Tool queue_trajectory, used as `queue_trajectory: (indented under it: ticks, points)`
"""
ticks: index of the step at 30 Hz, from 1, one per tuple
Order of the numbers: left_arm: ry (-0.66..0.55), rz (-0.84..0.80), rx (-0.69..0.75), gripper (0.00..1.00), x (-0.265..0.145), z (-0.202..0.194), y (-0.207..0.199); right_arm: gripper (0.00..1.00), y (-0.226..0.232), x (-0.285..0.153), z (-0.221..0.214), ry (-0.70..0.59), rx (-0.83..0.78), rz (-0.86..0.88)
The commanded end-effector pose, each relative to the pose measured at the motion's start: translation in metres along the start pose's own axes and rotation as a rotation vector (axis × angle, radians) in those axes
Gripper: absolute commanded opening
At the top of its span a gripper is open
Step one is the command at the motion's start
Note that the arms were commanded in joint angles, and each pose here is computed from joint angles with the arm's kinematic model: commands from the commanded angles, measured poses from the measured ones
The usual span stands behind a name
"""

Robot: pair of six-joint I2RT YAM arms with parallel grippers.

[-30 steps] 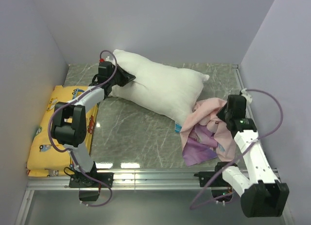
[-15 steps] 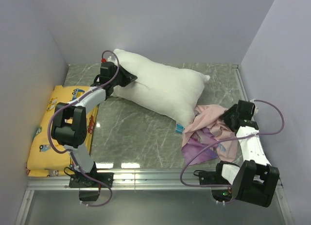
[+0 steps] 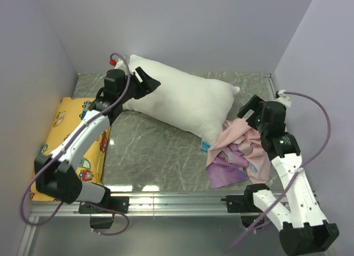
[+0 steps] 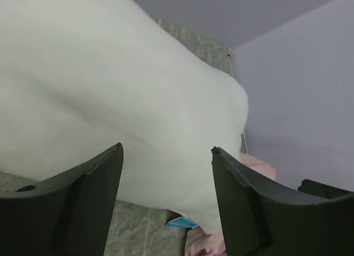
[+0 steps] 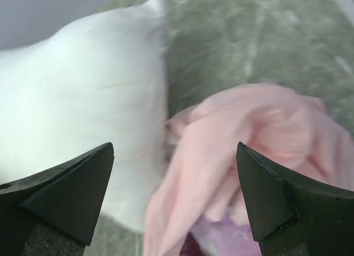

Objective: Remove the pillowcase from the pillow

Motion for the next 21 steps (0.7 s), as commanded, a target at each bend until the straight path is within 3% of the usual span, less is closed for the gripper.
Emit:
queue_trajectory:
  ticks: [1,4,5,11,21]
  points:
    - [-0.031,0.005,0.106,0.7,-0.037,-0.003,-0.017,0.98,0.029,-0.029,0.008,-0.05,-0.027,0.083]
    - [-0.043,0.016,0.167,0.71,-0.073,-0.016,-0.018,0.99,0.051,-0.049,-0.003,-0.016,-0.051,0.225]
    - [-0.099,0.008,0.182,0.72,-0.097,-0.009,-0.022,0.99,0.055,-0.057,-0.004,-0.013,-0.056,0.269]
    - [-0.18,0.032,0.198,0.81,-0.159,-0.025,-0.004,1.0,0.055,-0.069,-0.013,-0.006,-0.091,0.354]
    - [-0.189,0.044,0.231,0.8,-0.183,-0.038,0.007,1.0,0.054,-0.063,-0.029,0.04,-0.134,0.386]
Point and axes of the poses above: each gripper's point midway between its finger pads, its own x axis out along the fingers, its own y axis along the line the jaws close on, z = x × y, the point moved 3 cm from there along -x, back along the fingers, and after that the axes turned 6 degrees about x, right-handed, at the moved point
